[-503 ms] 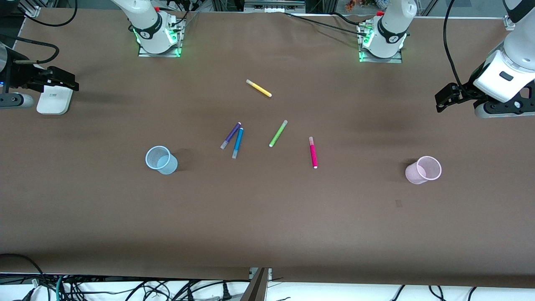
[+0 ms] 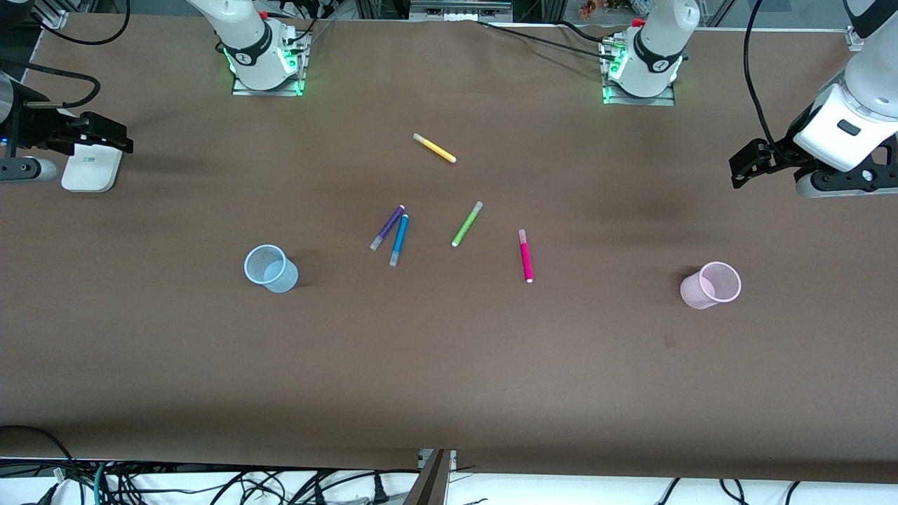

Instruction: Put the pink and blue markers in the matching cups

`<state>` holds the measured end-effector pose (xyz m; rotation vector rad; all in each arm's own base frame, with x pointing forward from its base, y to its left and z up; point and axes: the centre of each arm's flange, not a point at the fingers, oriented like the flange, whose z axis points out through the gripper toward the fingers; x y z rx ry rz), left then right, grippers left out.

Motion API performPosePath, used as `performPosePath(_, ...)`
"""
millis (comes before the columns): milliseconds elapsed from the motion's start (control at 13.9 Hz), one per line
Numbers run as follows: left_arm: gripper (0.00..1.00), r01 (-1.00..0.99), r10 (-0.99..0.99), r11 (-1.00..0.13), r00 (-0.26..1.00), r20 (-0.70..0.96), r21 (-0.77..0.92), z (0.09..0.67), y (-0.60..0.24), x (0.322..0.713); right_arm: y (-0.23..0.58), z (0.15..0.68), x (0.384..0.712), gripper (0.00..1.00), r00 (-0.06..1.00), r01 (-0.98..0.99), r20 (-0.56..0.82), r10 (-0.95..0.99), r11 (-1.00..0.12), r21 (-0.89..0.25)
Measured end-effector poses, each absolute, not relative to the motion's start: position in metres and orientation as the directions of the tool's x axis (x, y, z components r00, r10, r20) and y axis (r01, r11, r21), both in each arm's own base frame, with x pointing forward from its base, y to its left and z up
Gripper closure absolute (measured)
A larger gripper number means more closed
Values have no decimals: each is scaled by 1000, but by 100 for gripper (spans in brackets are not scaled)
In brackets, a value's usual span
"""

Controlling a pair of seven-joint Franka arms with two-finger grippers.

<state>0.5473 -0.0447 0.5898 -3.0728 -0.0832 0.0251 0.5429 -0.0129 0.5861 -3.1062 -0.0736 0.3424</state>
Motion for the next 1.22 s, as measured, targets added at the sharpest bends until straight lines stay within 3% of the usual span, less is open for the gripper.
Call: performPosePath(1221, 0, 48, 53, -998, 992, -116, -43, 579, -52, 537, -13, 583, 548, 0, 977, 46, -208, 49, -999, -20)
